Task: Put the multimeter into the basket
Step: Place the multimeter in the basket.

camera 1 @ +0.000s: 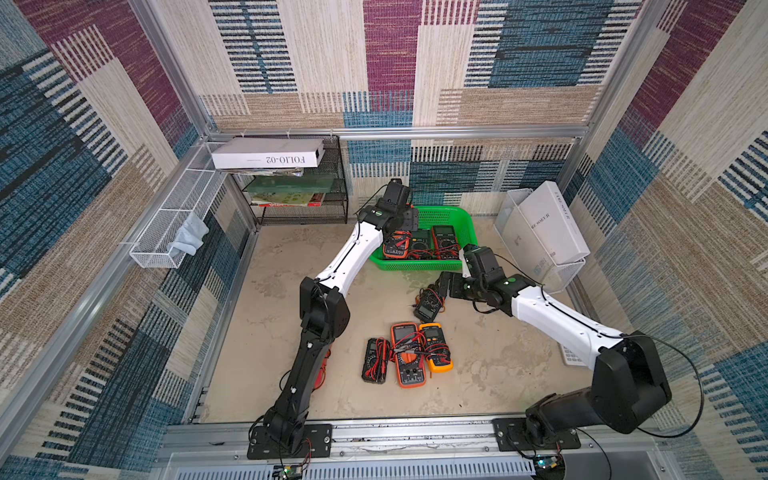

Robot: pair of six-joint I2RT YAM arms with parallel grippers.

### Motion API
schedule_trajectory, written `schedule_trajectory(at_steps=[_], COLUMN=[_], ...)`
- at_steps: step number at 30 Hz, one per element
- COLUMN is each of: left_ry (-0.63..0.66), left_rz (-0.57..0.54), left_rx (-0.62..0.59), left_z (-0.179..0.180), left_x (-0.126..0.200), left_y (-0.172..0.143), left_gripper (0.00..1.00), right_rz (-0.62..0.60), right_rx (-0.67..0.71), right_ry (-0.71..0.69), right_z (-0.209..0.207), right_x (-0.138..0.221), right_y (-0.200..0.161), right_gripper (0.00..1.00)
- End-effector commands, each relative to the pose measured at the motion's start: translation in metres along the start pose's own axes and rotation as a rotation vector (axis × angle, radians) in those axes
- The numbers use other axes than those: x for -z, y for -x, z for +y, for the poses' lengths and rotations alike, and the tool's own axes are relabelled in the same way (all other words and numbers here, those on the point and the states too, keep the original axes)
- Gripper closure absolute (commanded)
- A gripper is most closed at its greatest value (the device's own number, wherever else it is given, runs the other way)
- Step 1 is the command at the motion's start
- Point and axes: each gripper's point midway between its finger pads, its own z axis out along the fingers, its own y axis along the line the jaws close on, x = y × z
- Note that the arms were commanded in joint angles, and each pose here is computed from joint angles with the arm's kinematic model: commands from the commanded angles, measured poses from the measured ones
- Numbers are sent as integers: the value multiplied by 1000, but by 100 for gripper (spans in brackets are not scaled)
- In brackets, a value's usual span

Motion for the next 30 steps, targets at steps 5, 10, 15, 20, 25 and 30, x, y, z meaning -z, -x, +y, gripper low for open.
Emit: schedule_trajectory(at_steps=[5,10,15,20,25,30], left_ry=[20,37,29,40,46,39], left_rz=[-36,18,64,78,72,58], left_rx=[66,74,93,110,112,106], left_z=[27,40,39,42,43,41], left_x=[-34,-53,-65,-71,-67,-55], left_y=[3,-17,-36,-43,-39,-29], left_gripper=[100,100,65,17,0,0], right_rz=[-3,3,8,2,-9,-20], right_rx=[4,2,-2,0,-2,-6], right_ry=[-13,-15,-12,-13,-11,-10], right_z=[-7,-10,-11,-12,-13,-14], right_x=[-2,-4,-5,-2,4,10], right_y=[0,-2,-5,-5,-4,-4], right_gripper=[1,0,0,0,0,1])
